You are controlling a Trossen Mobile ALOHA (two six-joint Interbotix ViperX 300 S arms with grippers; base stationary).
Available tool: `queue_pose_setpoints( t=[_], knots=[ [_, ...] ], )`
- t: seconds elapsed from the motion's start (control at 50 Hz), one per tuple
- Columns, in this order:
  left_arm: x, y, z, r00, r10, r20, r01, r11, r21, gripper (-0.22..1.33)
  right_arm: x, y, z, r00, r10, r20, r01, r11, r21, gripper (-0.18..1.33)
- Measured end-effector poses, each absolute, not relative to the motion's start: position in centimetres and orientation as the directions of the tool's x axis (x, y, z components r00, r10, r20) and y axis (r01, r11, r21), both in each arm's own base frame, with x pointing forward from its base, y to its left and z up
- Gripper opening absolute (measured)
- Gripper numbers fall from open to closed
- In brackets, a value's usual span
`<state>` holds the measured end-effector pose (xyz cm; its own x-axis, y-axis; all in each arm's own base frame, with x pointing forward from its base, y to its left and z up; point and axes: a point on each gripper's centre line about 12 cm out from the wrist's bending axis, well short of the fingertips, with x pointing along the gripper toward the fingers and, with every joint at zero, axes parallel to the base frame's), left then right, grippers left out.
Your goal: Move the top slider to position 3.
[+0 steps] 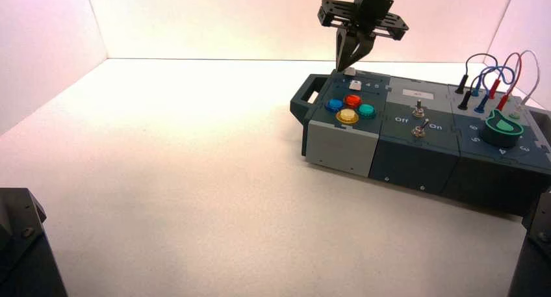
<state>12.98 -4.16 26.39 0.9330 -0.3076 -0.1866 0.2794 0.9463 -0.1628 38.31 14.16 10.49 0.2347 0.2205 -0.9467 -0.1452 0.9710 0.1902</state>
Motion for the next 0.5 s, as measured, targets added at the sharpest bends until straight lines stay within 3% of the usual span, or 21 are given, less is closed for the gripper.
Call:
queue_pose_setpoints(
  t=[0.5],
  knots=[
    [12.98, -4.16, 26.38, 0.933, -0.308, -0.188, 0.279, 0.946, -0.163, -0.16, 38.51, 14.02, 10.22, 0.236, 0.218, -0.947, -0.134, 0.972, 0.191, -0.15]
  ],
)
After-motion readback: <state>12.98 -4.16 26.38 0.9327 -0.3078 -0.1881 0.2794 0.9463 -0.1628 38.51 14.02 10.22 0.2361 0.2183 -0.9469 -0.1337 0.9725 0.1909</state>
